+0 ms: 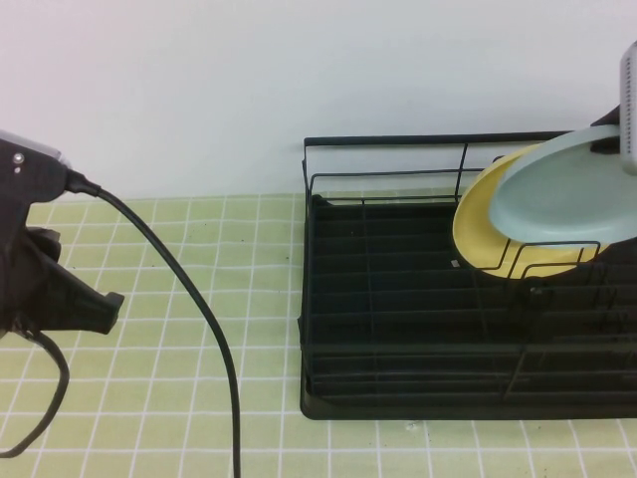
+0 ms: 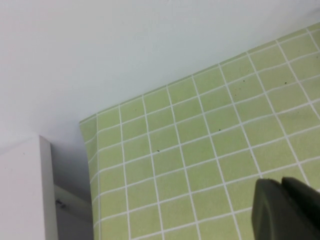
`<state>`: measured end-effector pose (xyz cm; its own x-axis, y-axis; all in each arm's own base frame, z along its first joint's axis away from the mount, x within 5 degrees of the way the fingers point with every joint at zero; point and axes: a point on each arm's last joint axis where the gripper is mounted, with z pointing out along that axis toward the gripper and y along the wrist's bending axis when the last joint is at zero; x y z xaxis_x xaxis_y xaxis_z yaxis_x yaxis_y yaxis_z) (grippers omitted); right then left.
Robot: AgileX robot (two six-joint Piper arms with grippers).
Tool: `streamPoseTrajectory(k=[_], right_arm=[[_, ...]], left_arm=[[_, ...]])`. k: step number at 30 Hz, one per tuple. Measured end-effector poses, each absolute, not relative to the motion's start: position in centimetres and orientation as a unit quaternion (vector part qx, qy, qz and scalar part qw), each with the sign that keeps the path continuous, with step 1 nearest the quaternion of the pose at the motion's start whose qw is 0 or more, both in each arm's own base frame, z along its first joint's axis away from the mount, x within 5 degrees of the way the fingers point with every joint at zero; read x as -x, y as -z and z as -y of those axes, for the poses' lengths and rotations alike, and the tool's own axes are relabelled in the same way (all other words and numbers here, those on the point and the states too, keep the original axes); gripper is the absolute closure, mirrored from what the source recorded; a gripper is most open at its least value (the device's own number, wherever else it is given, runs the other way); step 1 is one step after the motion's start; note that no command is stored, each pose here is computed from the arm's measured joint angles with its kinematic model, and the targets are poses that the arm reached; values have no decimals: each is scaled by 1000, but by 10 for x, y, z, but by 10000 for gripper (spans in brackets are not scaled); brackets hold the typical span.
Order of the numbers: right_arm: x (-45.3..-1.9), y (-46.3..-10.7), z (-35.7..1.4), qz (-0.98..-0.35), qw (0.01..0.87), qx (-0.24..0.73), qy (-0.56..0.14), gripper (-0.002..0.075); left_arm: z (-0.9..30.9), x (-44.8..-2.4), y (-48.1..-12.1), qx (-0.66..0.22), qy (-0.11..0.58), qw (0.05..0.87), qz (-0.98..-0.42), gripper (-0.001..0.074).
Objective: Place plate on rack
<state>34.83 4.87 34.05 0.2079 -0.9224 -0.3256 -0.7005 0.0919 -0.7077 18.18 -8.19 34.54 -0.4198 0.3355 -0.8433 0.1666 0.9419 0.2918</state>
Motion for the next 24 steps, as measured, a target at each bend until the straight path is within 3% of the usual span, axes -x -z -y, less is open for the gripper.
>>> streamPoseTrajectory(k=[8,17,24], right_arm=[[-354,-328,-49,-627,398,660,116,685],[-358,-321,-49,-660,391,636,93,366],[-357,-322,-49,-665,393,629,90,361]], left_arm=[[82,-182,-345,-135,-72,519,-841,735],[85,-182,-347,-119,-46,528,-839,735],[85,-182,-347,-119,-41,531,-838,735]])
